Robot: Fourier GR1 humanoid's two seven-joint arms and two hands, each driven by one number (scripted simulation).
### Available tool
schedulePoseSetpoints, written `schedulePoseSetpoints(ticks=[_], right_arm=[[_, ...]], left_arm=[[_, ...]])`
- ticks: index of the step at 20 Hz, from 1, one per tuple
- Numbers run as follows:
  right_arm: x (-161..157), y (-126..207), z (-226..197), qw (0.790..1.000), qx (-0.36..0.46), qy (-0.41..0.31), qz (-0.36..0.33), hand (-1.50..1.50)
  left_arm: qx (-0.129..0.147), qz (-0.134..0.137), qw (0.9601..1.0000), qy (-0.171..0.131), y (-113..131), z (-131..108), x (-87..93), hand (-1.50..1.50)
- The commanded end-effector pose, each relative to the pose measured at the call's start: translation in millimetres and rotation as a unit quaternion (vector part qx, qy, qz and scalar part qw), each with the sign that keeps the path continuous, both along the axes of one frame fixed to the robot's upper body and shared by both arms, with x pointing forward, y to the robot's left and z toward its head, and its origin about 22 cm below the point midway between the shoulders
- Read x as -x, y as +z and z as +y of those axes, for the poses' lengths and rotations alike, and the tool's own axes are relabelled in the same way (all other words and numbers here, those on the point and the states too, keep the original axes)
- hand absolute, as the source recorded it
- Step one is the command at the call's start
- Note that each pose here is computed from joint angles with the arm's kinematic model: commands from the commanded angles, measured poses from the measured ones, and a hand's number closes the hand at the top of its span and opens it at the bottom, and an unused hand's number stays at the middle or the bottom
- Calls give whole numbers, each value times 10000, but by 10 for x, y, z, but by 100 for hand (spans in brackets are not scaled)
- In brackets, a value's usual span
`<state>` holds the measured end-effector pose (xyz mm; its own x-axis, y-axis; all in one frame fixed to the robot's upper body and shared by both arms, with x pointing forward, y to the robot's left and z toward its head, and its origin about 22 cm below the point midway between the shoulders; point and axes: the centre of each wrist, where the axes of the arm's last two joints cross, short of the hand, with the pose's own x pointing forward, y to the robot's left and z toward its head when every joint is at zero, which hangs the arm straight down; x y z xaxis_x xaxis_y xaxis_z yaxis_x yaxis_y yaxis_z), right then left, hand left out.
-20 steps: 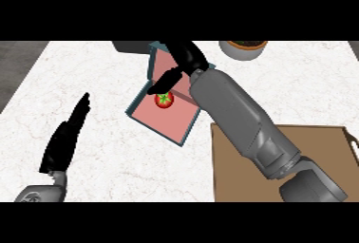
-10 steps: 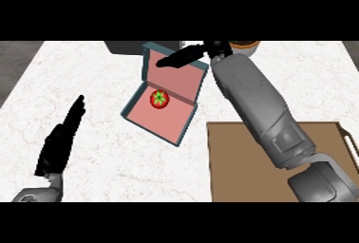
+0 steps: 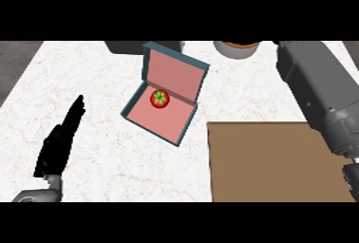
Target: Pick the tomato from the tray and place it in the cardboard box
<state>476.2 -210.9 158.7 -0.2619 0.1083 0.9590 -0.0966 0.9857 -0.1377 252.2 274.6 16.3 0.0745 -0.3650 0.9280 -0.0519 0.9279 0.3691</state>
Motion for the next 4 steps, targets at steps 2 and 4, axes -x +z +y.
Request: schedulePoseSetpoints(ticks=[2,4], right_arm=[[58,-83,-599,9999,63,-109,-15,-150],[101,-71,-835,9998,160,-26,-114,-150]], left_arm=[[-59,-33,10000,1,6,4,-18,0],[62,66,9999,-85,4,-57,-40,0]])
